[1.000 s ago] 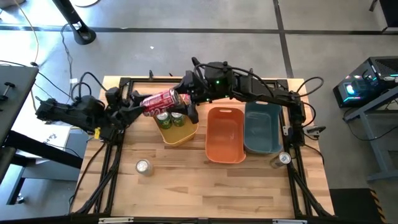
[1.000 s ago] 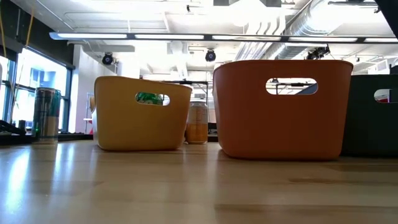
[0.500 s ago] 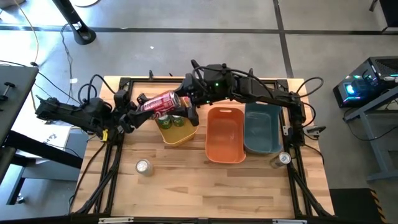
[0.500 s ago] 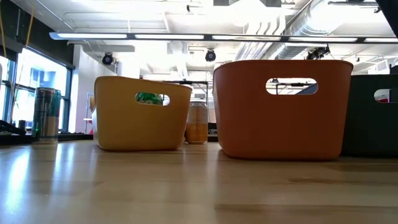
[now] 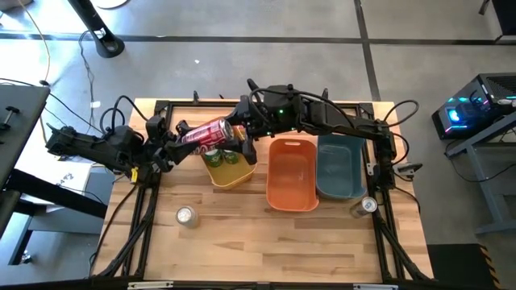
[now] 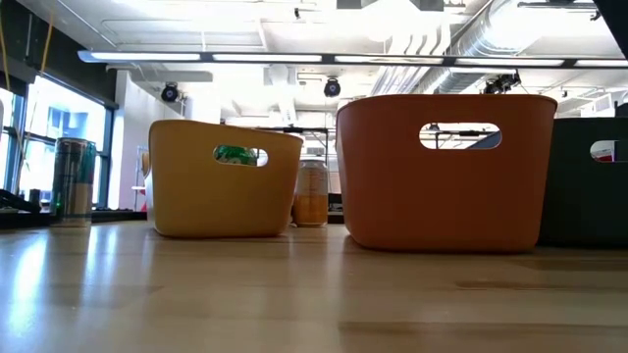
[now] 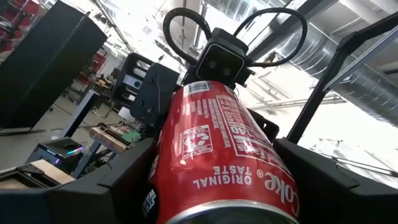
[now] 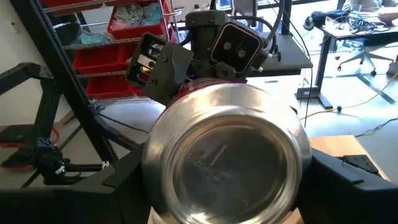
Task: Sort soda cans
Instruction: Put the right red-white soda can into the yellow bin
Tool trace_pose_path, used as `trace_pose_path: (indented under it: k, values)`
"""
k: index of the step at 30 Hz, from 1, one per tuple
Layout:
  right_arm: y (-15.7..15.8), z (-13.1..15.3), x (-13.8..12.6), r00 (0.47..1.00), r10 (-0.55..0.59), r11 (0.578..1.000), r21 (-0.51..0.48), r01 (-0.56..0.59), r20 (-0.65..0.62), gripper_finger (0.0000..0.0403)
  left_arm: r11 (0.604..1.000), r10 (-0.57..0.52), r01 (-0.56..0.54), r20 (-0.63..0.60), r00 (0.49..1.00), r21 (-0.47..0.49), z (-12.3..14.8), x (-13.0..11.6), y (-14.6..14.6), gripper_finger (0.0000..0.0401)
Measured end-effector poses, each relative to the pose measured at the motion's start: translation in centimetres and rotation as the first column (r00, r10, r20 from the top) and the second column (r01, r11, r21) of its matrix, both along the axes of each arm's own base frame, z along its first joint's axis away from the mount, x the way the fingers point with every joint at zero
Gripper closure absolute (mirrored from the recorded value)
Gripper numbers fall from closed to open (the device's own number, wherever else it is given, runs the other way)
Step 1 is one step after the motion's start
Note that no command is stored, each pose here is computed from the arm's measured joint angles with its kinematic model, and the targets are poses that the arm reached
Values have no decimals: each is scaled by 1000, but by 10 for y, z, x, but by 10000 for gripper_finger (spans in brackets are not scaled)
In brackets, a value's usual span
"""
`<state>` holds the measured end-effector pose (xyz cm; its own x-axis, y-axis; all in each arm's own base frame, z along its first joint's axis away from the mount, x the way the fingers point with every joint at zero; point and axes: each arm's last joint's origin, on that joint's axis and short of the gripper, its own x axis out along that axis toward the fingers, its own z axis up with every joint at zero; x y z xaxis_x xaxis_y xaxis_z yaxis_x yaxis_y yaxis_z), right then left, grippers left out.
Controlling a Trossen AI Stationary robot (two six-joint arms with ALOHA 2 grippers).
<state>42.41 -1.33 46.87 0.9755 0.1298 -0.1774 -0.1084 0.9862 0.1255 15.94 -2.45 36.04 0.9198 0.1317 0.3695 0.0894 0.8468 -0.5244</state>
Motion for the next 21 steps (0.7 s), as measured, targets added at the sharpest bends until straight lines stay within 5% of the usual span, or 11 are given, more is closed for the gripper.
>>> trace_pose_path:
  k: [6, 13, 16, 21]
  values:
    - [-15, 13, -12, 992, -124, 992, -16, 124, -3, 44, 997, 79, -77, -98, 992, 29, -5, -16, 6, 117]
    - [-23, 44, -50, 966, -255, 963, -81, 258, 44, 28, 986, 165, -168, -114, 980, -10, -3, -43, 14, 117]
    - [-25, 40, -54, 951, -309, 946, -102, 307, -4, 27, 981, 177, -192, -238, 955, -40, -8, -42, 15, 117]
    - [-28, 53, -77, 927, -375, 921, -113, 372, -6, 26, 974, 122, -204, -526, 842, -100, 4, -31, 15, 117]
